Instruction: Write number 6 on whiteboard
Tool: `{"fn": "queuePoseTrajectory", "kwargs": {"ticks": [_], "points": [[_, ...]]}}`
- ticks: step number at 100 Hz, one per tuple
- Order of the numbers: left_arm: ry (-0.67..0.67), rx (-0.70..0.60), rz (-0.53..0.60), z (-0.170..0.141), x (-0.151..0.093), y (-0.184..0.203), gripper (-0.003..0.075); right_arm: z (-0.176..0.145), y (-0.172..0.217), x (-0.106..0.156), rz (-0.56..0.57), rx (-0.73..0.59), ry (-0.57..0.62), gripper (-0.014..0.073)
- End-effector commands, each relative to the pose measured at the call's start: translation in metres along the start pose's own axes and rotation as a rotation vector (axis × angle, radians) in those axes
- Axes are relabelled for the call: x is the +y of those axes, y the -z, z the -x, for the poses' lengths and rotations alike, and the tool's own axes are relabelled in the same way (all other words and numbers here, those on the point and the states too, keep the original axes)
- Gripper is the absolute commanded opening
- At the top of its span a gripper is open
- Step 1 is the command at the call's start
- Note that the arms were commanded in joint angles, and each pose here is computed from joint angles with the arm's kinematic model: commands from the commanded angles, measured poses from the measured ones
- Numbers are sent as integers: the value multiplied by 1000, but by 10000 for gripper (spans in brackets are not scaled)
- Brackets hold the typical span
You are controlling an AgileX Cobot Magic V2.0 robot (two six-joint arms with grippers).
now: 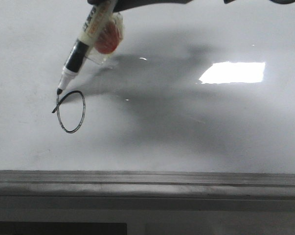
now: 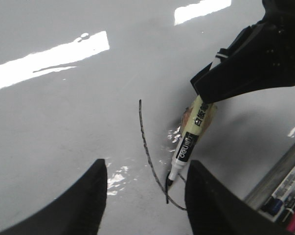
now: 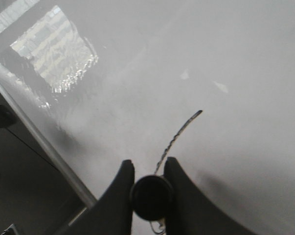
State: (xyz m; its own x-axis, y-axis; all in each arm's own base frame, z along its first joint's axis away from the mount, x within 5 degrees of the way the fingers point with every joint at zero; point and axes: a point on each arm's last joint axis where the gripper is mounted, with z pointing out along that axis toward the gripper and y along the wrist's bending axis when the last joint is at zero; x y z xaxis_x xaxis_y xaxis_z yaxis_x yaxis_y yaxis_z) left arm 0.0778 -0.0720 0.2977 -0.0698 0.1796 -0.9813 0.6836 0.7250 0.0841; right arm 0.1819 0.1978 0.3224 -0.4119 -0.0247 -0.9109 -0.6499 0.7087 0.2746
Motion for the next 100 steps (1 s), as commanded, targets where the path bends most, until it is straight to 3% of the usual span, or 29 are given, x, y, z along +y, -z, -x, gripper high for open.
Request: {"fn": "queuePoseTrajectory", "kwargs": {"ticks": [1,25,57,68,79,100], "points": [[22,-70,-71,14,-7,-4,337,19,16,12,44,-96,39,-61],[-66,49,-289,1,-41,-29,337,9,18,37,140,-47,71,-61],[-46,110,-231,-6,-36,-46,330,1,19,47,181,11,86,-61],[-43,136,-224,-8,-35,-45,207,1,19,47,181,13,87,-61],[-32,159,-221,-10,-35,-45,-22,0,19,47,182,24,88,-61],[-8,164,-222,-10,-35,-45,-19,0,19,47,183,26,80,-64]]}}
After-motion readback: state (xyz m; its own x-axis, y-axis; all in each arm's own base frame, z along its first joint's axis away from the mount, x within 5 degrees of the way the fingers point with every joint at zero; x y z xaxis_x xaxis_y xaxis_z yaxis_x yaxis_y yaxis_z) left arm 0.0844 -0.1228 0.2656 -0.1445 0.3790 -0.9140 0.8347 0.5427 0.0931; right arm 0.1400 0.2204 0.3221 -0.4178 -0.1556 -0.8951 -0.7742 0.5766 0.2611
